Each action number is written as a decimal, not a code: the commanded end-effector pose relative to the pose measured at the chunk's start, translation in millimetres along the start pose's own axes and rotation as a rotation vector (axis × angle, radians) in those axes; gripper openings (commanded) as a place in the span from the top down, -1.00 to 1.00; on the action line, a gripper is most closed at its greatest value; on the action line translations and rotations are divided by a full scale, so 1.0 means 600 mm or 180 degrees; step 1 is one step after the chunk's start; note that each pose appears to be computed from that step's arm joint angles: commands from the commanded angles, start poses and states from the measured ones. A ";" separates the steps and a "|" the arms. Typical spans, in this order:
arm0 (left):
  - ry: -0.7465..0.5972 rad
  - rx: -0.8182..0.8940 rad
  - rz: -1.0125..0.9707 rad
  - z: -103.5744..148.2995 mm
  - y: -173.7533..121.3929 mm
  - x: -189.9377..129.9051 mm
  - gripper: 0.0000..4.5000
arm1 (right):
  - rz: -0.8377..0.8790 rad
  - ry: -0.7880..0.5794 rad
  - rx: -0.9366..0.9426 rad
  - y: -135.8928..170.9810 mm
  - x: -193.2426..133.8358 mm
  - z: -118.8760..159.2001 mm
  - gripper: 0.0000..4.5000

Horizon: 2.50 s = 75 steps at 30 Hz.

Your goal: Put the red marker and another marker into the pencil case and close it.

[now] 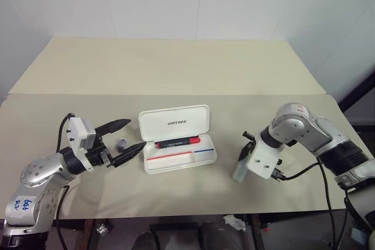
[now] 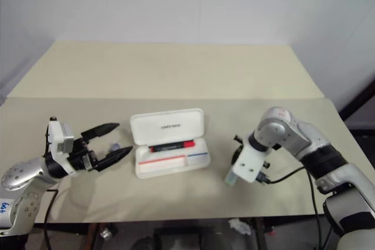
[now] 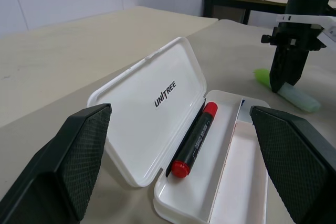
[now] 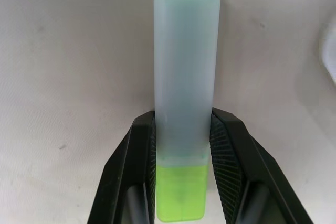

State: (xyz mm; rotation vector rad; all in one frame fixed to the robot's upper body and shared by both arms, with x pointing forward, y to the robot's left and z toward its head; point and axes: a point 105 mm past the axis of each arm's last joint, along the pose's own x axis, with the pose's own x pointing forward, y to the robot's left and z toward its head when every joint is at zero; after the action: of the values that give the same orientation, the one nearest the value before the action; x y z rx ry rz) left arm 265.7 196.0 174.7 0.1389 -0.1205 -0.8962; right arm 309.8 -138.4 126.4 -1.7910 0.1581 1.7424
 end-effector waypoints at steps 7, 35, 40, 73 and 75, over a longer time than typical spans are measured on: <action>-0.0118 0.0132 -0.0021 0.018 -0.002 0.003 -1.00 | -0.0583 -0.0489 0.0696 -0.062 -0.063 0.043 0.52; -0.0126 0.0108 -0.0136 0.014 -0.001 0.016 -1.00 | -0.0583 -0.0335 0.1892 -0.140 -0.096 0.148 0.52; -0.0098 0.0110 -0.0161 0.011 -0.001 0.011 -1.00 | -0.0322 -0.0223 0.1712 -0.143 -0.085 0.166 0.52; -0.0011 0.0129 -0.0152 0.012 -0.008 -0.004 -1.00 | -0.0263 -0.0188 0.2225 -0.208 -0.019 0.203 0.52; -0.0014 0.0131 -0.0145 0.013 -0.008 -0.004 -1.00 | -0.0231 -0.0212 0.2332 -0.211 -0.017 0.207 0.52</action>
State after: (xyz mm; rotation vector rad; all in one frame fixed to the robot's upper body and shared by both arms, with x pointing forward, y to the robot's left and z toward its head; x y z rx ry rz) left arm 262.6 193.5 172.9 0.1520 -0.1111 -0.9422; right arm 267.4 17.5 181.8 -1.1873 0.6176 1.4281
